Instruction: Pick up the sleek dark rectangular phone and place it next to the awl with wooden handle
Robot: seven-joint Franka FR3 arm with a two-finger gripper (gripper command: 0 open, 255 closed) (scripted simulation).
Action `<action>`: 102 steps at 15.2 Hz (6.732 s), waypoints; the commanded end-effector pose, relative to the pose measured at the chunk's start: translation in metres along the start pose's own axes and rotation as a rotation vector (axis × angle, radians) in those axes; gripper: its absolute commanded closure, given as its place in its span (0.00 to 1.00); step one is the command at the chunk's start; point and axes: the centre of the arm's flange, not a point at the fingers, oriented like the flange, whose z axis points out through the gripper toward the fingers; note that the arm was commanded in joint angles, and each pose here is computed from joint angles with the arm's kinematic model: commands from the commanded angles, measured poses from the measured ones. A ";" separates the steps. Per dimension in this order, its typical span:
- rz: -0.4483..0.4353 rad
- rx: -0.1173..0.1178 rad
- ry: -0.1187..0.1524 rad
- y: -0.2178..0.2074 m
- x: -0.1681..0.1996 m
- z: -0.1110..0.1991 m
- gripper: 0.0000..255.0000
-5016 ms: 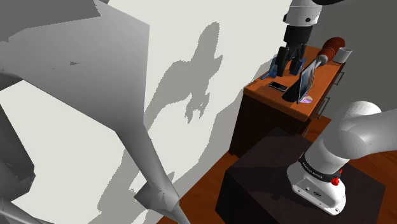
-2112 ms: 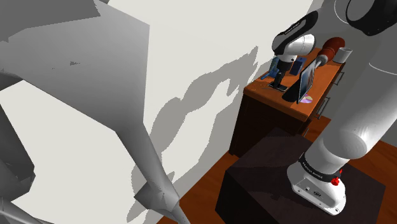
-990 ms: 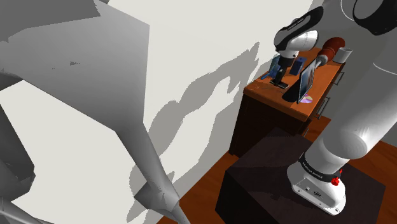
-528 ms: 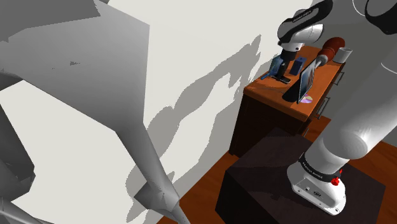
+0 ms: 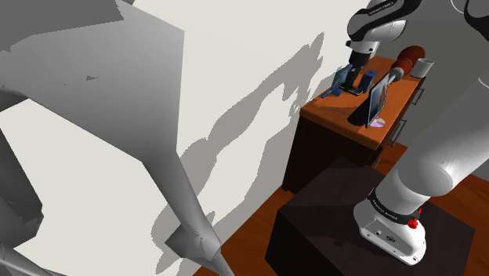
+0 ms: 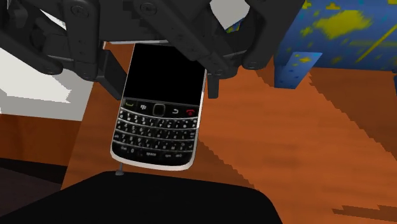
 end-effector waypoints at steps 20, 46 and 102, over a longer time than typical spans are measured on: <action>0.000 0.000 0.000 -0.006 -0.002 -0.112 1.00; 0.000 0.000 0.000 0.218 -0.226 -0.128 1.00; 0.000 0.000 0.000 0.245 -0.237 0.066 0.00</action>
